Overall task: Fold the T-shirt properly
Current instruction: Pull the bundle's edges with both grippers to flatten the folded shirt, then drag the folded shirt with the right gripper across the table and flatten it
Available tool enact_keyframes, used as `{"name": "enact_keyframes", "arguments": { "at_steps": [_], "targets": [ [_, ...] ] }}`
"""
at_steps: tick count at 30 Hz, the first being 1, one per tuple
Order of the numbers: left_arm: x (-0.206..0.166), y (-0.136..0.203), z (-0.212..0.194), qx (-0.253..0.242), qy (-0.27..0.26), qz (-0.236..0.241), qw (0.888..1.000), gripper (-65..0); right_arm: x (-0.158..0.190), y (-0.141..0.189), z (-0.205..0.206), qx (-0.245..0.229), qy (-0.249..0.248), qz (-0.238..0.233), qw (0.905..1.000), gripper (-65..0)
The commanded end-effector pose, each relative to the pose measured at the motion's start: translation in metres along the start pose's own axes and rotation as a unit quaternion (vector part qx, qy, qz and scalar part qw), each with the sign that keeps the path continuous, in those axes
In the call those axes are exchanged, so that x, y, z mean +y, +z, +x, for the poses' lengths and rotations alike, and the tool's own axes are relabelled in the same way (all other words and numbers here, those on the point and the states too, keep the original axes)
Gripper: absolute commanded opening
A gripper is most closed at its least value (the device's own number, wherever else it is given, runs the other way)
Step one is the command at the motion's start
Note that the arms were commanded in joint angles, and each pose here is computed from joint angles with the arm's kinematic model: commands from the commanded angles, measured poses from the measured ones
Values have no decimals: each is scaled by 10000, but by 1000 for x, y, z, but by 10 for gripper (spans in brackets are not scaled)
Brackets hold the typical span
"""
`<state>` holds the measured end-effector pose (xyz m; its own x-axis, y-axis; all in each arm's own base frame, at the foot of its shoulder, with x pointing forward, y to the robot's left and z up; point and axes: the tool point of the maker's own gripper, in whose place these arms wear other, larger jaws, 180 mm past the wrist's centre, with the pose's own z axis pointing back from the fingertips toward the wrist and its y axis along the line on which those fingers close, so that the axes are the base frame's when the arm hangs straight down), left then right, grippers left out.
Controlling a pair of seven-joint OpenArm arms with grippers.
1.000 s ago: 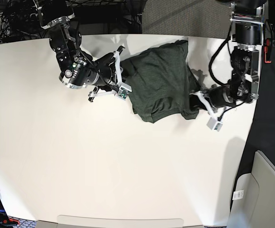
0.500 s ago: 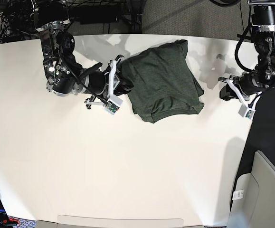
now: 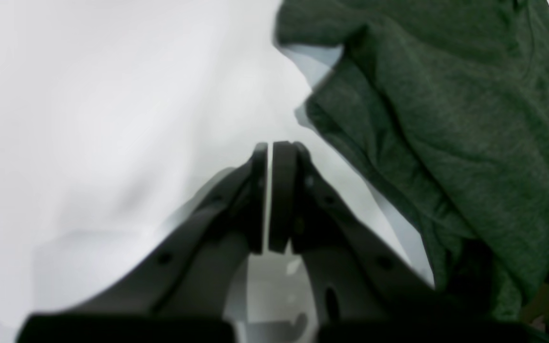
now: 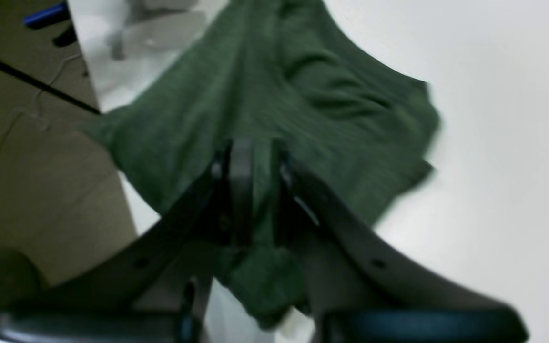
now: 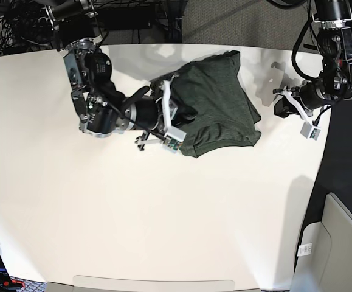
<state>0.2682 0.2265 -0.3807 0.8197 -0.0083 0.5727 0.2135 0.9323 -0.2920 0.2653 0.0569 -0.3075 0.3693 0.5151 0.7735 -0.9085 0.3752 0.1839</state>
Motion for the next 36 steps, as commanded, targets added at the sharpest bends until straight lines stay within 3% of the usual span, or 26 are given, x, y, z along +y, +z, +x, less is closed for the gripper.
{"name": "enact_keyframes", "arguments": {
  "at_steps": [1, 6, 14, 23, 36],
  "targets": [
    [3, 7, 15, -209, -113, 29, 9997, -650, 4, 1, 20, -201, 204, 81, 9996, -605],
    [7, 10, 18, -276, -73, 78, 9996, -650, 32, -23, 42, -169, 594, 517, 9968, -605],
    [31, 28, 29, -599, 149, 388, 9973, -650, 61, -63, 45, 463, 1181, 899, 9878, -605],
    [54, 49, 37, -1165, 726, 680, 9882, -650, 93, -87, 18, 986, 1282, 1425, 9765, -605],
    [62, 42, 35, -1131, 939, 646, 9870, -650, 75, -97, -19, 1779, 1017, 1436, 9682, -605]
  ]
}}
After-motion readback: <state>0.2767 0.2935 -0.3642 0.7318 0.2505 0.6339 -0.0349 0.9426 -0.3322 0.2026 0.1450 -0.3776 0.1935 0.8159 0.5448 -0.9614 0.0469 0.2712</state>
